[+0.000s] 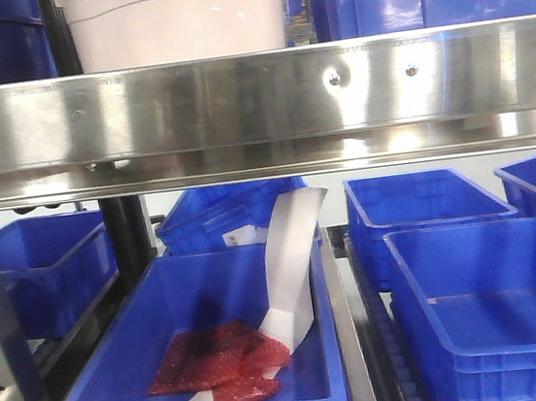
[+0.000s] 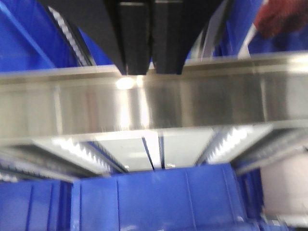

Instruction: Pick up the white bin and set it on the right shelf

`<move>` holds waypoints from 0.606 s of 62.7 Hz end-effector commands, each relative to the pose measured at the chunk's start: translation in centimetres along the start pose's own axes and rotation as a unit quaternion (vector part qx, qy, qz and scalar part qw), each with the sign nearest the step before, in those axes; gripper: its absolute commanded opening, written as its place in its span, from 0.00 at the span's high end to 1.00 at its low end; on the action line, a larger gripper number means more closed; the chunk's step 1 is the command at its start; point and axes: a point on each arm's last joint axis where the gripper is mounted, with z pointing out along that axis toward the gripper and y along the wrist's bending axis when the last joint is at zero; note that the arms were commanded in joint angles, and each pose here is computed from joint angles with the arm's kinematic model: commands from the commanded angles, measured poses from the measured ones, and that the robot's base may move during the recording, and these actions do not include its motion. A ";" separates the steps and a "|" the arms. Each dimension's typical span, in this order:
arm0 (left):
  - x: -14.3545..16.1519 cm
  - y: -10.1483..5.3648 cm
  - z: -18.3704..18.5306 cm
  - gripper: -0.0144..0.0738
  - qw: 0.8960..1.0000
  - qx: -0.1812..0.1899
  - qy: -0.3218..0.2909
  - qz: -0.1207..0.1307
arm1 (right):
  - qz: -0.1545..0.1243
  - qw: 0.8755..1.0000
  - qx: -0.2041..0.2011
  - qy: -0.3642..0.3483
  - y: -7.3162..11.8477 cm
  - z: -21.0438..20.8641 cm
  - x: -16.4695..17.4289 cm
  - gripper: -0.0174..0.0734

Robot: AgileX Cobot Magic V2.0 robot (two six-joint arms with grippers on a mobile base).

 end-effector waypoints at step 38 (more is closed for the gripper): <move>-0.1 0.0 0.0 0.97 0.999 0.003 -0.036 -0.009 | -0.052 0.997 0.016 -0.051 -0.6 -0.4 3.2 0.73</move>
